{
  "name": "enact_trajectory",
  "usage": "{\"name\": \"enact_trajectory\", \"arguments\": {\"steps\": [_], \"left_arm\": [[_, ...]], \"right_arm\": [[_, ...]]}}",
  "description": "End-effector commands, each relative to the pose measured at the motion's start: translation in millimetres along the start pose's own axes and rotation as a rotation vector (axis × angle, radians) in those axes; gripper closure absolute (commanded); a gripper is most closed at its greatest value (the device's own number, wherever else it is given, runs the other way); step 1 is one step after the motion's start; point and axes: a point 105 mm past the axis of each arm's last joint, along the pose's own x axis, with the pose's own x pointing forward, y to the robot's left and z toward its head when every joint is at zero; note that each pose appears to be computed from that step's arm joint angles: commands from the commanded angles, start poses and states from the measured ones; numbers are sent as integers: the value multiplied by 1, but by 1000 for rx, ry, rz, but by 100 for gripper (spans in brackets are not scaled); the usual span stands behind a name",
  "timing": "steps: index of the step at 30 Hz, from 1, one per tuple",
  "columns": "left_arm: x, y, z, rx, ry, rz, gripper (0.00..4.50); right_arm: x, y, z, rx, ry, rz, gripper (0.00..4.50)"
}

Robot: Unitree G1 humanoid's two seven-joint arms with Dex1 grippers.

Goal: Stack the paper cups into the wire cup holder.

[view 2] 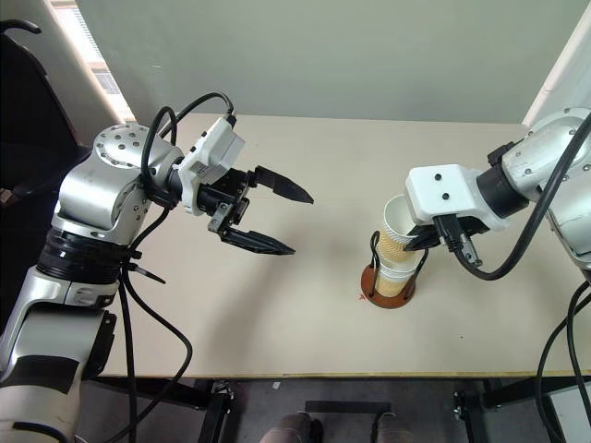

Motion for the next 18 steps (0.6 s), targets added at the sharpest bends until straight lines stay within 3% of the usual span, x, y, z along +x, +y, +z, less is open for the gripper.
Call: {"name": "enact_trajectory", "arguments": {"steps": [1, 5, 6, 9, 15, 16, 18], "left_arm": [[-6, -2, 16, 59, -4, -11, 0], [-6, -2, 15, 57, 1, -11, 0], [-6, -2, 14, 58, 2, -10, 0], [-5, -2, 14, 57, 5, -12, 0], [-5, -3, 12, 54, 12, -14, 0], [-5, -3, 11, 53, 13, -13, 0], [-8, -2, 9, 40, 19, 6, 0]], "right_arm": [[1, 1, 0, -42, 25, -1, 447], [5, 4, -7, -58, 53, 15, 447], [6, 4, -9, -62, 66, 15, 429], [6, 1, -9, -60, 69, 0, 354], [-12, -22, 9, 29, -46, -131, 138], [-17, -26, 12, 61, -74, -156, 113], [-35, -32, 16, 180, -152, -222, 113]]}}
